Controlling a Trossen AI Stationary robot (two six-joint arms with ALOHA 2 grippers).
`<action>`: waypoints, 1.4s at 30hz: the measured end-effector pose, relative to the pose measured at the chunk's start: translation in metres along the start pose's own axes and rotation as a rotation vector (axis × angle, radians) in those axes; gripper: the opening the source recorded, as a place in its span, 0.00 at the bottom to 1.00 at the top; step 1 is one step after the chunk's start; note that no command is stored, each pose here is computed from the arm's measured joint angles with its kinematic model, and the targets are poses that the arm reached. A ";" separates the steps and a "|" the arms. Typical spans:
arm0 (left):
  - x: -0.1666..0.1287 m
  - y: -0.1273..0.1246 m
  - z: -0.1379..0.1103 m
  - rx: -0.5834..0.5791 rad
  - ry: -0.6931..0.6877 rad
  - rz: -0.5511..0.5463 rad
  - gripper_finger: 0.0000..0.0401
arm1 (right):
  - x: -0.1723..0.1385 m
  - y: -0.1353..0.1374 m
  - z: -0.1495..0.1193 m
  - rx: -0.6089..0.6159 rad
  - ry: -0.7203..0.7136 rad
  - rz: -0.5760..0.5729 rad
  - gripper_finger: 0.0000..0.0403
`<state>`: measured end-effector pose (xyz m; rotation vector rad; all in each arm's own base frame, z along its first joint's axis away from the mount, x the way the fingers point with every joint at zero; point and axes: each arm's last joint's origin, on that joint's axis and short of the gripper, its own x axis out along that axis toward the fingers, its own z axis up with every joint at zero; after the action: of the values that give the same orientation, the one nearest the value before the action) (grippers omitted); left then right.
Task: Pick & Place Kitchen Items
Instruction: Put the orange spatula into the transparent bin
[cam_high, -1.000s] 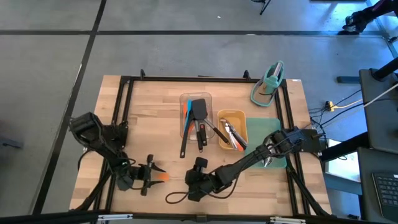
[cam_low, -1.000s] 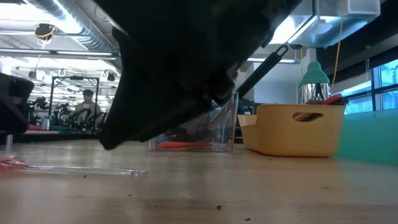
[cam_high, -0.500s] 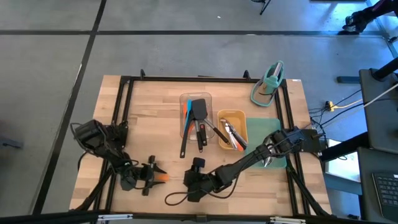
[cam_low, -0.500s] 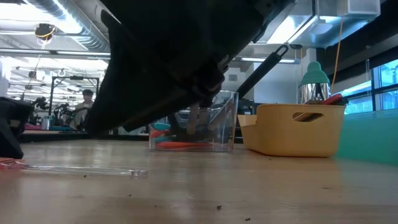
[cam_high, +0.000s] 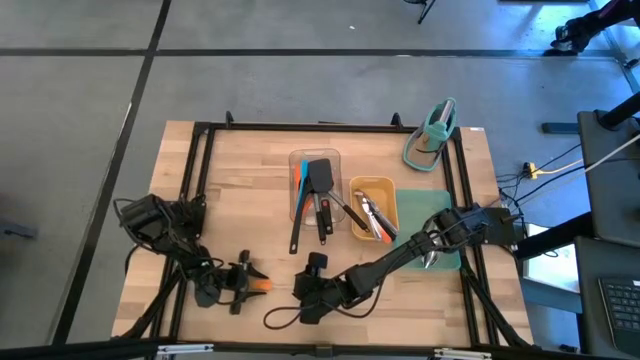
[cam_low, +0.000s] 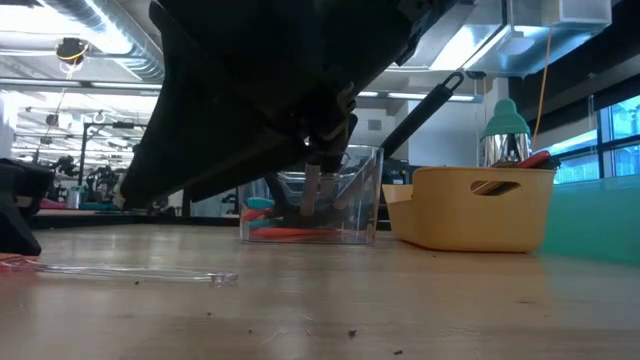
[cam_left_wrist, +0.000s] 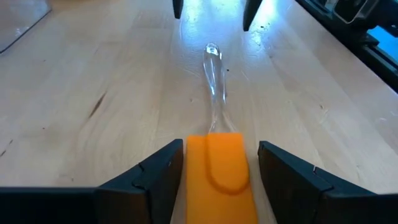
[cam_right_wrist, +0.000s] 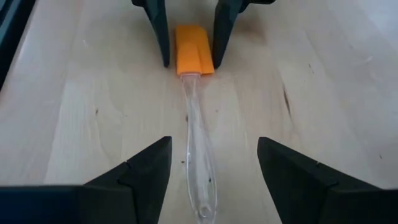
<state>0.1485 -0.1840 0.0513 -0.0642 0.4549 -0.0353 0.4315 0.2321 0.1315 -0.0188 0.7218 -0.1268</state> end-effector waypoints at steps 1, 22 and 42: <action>0.001 -0.001 0.000 0.003 0.006 0.008 0.51 | 0.000 0.000 0.000 0.000 0.000 0.000 0.60; 0.005 -0.008 0.001 0.036 0.022 0.056 0.35 | 0.006 0.001 -0.004 0.028 0.015 0.032 0.60; 0.005 -0.008 0.005 0.061 0.012 0.037 0.35 | 0.028 -0.001 -0.018 0.044 0.058 0.073 0.60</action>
<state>0.1553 -0.1924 0.0540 0.0046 0.4663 -0.0137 0.4406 0.2276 0.0993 0.0538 0.7766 -0.0739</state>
